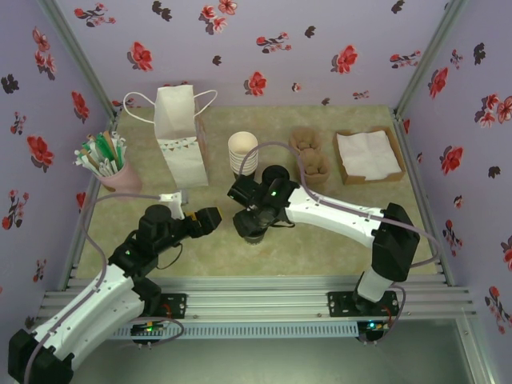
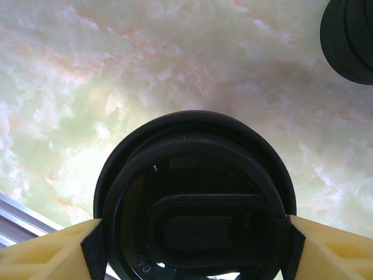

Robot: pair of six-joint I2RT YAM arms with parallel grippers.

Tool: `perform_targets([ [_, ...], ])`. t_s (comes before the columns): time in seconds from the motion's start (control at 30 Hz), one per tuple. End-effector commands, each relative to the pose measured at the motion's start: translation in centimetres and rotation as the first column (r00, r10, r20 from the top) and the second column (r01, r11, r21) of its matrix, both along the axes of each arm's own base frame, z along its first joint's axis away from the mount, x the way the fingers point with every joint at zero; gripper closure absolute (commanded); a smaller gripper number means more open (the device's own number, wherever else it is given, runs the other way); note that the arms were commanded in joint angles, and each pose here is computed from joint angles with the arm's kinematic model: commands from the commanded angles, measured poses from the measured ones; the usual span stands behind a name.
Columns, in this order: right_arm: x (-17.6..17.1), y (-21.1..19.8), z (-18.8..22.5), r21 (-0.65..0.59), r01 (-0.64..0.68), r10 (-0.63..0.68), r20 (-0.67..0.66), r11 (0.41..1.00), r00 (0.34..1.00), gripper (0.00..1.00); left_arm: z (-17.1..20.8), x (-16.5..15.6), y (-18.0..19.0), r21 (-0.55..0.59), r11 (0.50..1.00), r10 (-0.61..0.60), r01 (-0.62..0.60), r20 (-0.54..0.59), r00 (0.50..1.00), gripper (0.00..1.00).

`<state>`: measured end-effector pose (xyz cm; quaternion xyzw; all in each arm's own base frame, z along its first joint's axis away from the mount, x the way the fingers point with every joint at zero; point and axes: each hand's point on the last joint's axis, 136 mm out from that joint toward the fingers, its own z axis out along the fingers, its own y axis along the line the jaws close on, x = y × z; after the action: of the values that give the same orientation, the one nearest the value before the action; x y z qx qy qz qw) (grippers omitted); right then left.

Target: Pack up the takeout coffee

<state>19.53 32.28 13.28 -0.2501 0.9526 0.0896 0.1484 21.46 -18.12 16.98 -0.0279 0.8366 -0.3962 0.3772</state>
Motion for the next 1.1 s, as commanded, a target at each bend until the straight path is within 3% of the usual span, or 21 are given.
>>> perform_targets([
  [0.0, -2.5, -2.7, -3.9, -0.15, -0.024, 0.009, -0.101, 0.988, 0.995, 0.26, 0.0, 0.6, 0.3, 0.0, 1.0, 0.025, -0.025, 0.02, 0.999, 0.01],
  [0.77, -4.0, -4.3, -6.2, -0.263, -0.078, 0.044, -0.132, 0.962, 0.99, 0.26, -0.7, 0.8, 0.1, 0.014, 1.0, 0.021, -0.021, 0.01, 1.0, 0.01],
  [1.07, -3.8, -3.7, -4.8, -0.217, -0.085, 0.063, -0.108, 0.972, 0.992, 0.26, -0.8, 0.8, 0.1, 0.011, 1.0, 0.022, -0.022, 0.01, 1.0, 0.01],
])
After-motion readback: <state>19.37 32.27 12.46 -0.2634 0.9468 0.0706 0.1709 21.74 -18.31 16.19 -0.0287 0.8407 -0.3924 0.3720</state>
